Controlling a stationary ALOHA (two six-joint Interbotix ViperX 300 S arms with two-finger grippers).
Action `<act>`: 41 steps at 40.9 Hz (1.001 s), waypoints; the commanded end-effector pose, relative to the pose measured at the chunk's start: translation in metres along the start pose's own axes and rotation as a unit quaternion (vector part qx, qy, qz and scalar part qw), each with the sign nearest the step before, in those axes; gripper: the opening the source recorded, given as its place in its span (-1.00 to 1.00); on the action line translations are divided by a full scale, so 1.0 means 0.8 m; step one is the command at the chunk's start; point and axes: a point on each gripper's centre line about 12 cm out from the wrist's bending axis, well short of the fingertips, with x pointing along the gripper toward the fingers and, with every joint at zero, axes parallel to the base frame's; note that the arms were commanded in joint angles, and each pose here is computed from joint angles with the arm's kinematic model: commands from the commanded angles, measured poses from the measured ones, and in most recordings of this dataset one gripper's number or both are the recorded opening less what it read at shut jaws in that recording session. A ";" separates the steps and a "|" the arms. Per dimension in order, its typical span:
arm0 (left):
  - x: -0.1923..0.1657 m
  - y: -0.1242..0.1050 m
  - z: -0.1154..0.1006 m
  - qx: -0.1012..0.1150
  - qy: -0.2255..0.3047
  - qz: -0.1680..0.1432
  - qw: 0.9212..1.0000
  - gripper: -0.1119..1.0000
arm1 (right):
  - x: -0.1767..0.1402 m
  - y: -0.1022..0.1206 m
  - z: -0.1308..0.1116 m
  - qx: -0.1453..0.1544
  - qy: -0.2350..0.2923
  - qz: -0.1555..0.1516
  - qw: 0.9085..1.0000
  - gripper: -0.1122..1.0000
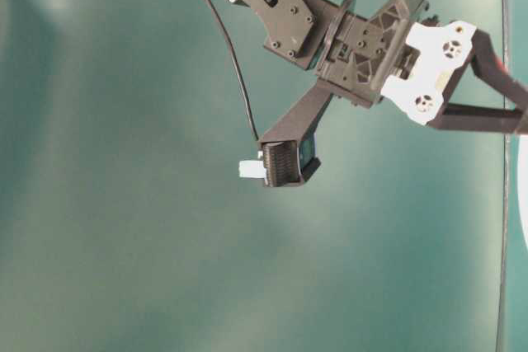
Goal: Scoop the yellow hexagonal prism block from the bowl with a spoon using the right arm.
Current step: 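Lower the spoon into the bowl and scoop under the yellow block, then raise the spoon holding the yellow block above the bowl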
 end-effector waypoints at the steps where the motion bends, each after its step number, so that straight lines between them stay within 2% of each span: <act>1: 0.003 0.000 0.011 0.001 -0.010 0.001 1.000 -0.81 | -0.010 0.006 0.017 -0.004 -0.032 0.005 0.999 -0.39; 23: 0.003 0.000 0.011 0.002 -0.011 0.001 1.000 -0.81 | -0.018 0.013 0.026 -0.006 -0.078 0.012 0.997 -0.39; 34: 0.003 0.000 0.011 0.001 -0.010 0.001 1.000 -0.81 | -0.038 0.015 0.026 -0.006 -0.113 0.017 0.993 -0.39; 41: 0.003 0.000 0.011 0.001 -0.011 0.001 1.000 -0.81 | -0.059 0.015 0.025 -0.001 -0.155 0.022 0.988 -0.39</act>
